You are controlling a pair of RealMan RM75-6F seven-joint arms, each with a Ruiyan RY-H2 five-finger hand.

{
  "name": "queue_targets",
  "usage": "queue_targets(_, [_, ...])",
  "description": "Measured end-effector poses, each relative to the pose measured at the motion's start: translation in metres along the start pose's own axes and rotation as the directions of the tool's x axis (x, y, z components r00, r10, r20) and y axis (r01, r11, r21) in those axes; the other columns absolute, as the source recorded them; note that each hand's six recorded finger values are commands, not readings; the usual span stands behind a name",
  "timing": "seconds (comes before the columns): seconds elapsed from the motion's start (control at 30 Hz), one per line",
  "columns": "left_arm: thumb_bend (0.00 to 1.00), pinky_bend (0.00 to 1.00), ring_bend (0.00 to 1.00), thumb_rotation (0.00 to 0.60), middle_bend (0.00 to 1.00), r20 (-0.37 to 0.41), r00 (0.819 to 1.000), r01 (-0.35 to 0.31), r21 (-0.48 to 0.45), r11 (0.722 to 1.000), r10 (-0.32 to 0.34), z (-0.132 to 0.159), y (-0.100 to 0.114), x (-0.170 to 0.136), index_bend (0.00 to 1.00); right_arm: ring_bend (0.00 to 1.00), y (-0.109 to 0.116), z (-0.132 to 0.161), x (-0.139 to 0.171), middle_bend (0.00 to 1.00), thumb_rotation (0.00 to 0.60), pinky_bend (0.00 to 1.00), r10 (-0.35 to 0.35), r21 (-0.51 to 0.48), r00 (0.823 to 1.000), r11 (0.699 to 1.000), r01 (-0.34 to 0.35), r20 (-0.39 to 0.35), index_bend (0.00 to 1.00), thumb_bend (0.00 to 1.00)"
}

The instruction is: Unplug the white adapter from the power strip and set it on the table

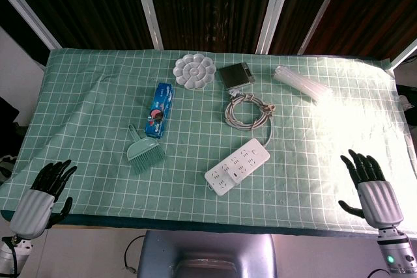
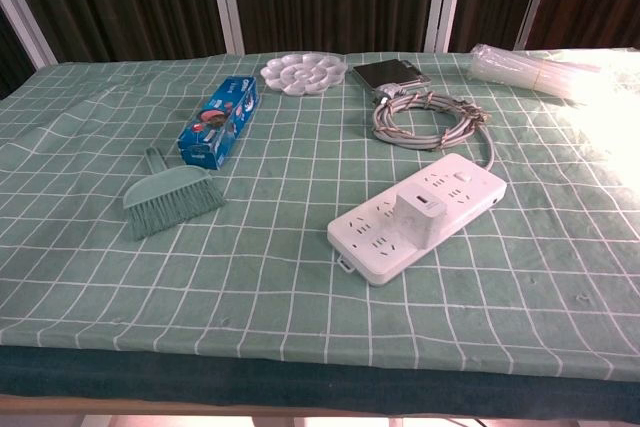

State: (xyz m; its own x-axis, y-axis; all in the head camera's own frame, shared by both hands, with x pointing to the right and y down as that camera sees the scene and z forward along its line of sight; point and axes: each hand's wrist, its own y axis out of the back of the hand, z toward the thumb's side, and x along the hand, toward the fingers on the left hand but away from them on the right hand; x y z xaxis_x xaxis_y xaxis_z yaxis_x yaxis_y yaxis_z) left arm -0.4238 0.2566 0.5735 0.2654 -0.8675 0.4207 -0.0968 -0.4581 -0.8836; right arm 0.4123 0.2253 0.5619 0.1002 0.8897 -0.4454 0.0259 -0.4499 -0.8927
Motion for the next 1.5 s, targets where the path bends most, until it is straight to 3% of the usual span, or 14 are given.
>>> queue_targets(0.13, [0.53, 0.07, 0.00, 0.600, 0.00, 0.028, 0.999, 0.044, 0.001, 0.999, -0.044, 0.007, -0.008, 0.001, 0.00, 0.00, 0.000, 0.002, 0.001, 0.00, 0.600, 0.00, 0.004, -0.002, 1.000, 1.000, -0.004, -0.010, 0.00, 0.15])
queue_targets(0.33, [0.64, 0.07, 0.00, 0.600, 0.00, 0.171, 0.979, 0.113, -0.033, 0.993, -0.106, 0.039, -0.031, 0.015, 0.00, 0.00, -0.006, 0.014, -0.003, 0.00, 0.600, 0.00, 0.019, 0.005, 0.997, 1.000, -0.019, -0.076, 0.00, 0.15])
queue_targets(0.47, [0.71, 0.07, 0.00, 0.600, 0.00, 0.271, 0.951, 0.165, -0.046, 0.985, -0.147, 0.066, -0.048, 0.038, 0.00, 0.00, -0.018, 0.031, -0.013, 0.00, 0.600, 0.00, 0.057, 0.030, 0.986, 0.998, -0.053, -0.154, 0.00, 0.15])
queue_targets(0.6, [0.78, 0.04, 0.00, 0.590, 0.00, 0.343, 0.920, 0.218, -0.054, 0.974, -0.187, 0.096, -0.065, 0.062, 0.00, 0.00, -0.033, 0.055, -0.028, 0.00, 0.600, 0.00, 0.109, 0.055, 0.963, 0.994, -0.099, -0.247, 0.00, 0.15])
queue_targets(0.73, [0.83, 0.03, 0.00, 0.473, 0.00, 0.396, 0.891, 0.267, -0.067, 0.961, -0.220, 0.133, -0.084, 0.086, 0.00, 0.00, -0.043, 0.078, -0.045, 0.00, 0.600, 0.00, 0.141, 0.062, 0.940, 0.990, -0.128, -0.311, 0.00, 0.15])
queue_targets(0.97, [0.86, 0.03, 0.00, 0.439, 0.00, 0.488, 0.849, 0.254, -0.035, 0.967, -0.205, 0.203, -0.100, 0.110, 0.00, 0.00, -0.049, 0.105, -0.066, 0.00, 0.600, 0.00, 0.156, 0.005, 0.925, 0.986, -0.165, -0.345, 0.00, 0.15])
queue_targets(1.2, [0.86, 0.02, 0.00, 0.439, 0.00, 0.513, 0.825, 0.296, -0.033, 0.954, -0.238, 0.246, -0.122, 0.127, 0.00, 0.00, -0.051, 0.130, -0.083, 0.00, 0.600, 0.00, 0.163, -0.018, 0.903, 0.983, -0.185, -0.397, 0.00, 0.15])
queue_targets(1.5, [0.86, 0.02, 0.00, 0.428, 0.00, 0.520, 0.809, 0.337, -0.028, 0.941, -0.274, 0.273, -0.144, 0.147, 0.00, 0.00, -0.057, 0.142, -0.093, 0.00, 0.600, 0.00, 0.232, -0.004, 0.885, 0.967, -0.255, -0.404, 0.00, 0.15])
